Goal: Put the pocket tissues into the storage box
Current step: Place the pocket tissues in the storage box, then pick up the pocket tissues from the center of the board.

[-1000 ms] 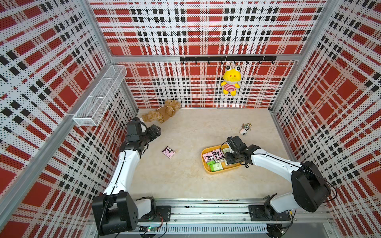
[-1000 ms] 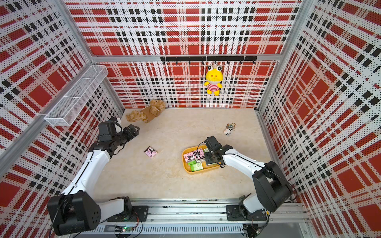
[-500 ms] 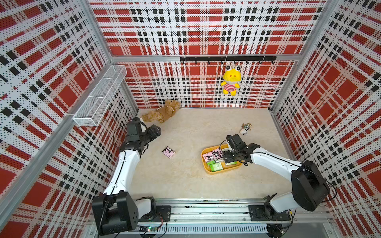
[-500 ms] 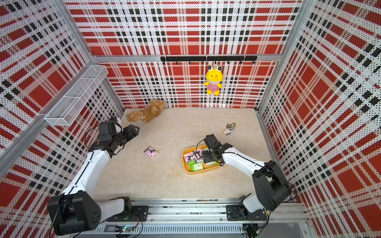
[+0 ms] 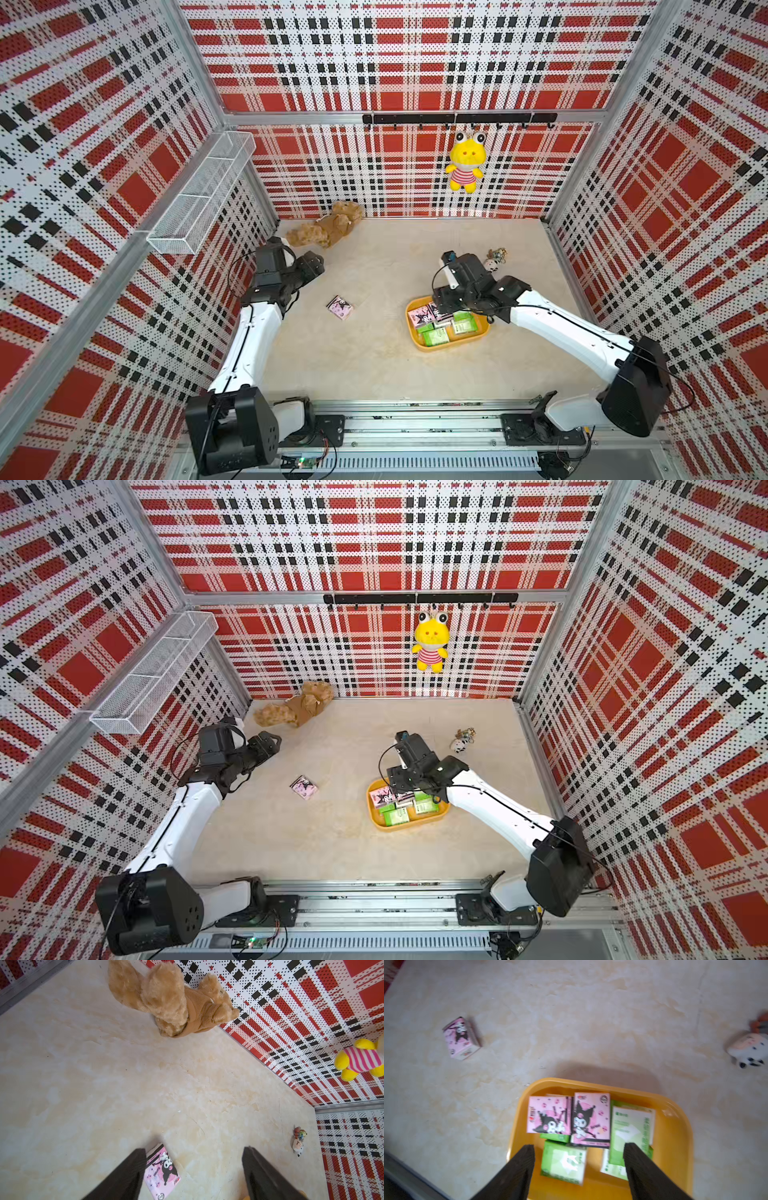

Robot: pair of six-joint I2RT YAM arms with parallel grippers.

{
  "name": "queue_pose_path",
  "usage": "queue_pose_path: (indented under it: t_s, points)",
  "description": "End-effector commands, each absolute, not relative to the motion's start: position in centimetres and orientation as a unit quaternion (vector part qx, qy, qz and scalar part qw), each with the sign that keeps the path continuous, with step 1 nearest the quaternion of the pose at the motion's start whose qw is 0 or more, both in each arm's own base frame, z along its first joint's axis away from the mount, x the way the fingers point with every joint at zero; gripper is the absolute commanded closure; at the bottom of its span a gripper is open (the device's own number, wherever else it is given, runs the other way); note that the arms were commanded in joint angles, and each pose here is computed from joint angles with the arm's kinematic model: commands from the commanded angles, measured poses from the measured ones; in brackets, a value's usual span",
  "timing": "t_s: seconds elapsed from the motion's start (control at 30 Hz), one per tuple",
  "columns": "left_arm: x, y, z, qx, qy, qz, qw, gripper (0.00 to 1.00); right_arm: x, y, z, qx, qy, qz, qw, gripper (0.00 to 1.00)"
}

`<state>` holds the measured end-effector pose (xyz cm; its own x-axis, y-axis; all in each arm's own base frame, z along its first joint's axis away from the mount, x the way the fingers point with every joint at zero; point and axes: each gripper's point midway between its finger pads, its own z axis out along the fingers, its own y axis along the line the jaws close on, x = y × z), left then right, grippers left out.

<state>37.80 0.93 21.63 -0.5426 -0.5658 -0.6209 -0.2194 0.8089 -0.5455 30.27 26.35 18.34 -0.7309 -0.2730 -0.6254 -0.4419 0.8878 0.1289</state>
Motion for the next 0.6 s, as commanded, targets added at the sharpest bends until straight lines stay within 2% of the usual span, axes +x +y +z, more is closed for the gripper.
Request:
queue_pose_path:
  t_s: [0.0, 0.1, 0.27, 0.57]
  points:
    - [38.1, 1.4, 23.6, -0.228, 0.84, -0.22, 0.441, 0.2, 30.5, 31.2, 17.7, -0.231, 0.912, 0.154, 0.303, 0.24]
    - [37.6, 3.1, 23.8, -0.246, 0.832, -0.218, 0.447, 0.2, 31.3, 36.4, 17.3, -0.27, 0.899, 0.167, 0.302, 0.2]
    - [36.4, 4.8, 23.7, -0.267, 0.828, -0.197, 0.452, 0.2, 32.8, 43.9, 16.5, -0.322, 0.876, 0.188, 0.306, 0.2]
    - [35.7, 5.5, 23.0, -0.275, 0.829, -0.189, 0.448, 0.2, 34.1, 51.9, 12.4, -0.373, 0.859, 0.217, 0.277, 0.17]
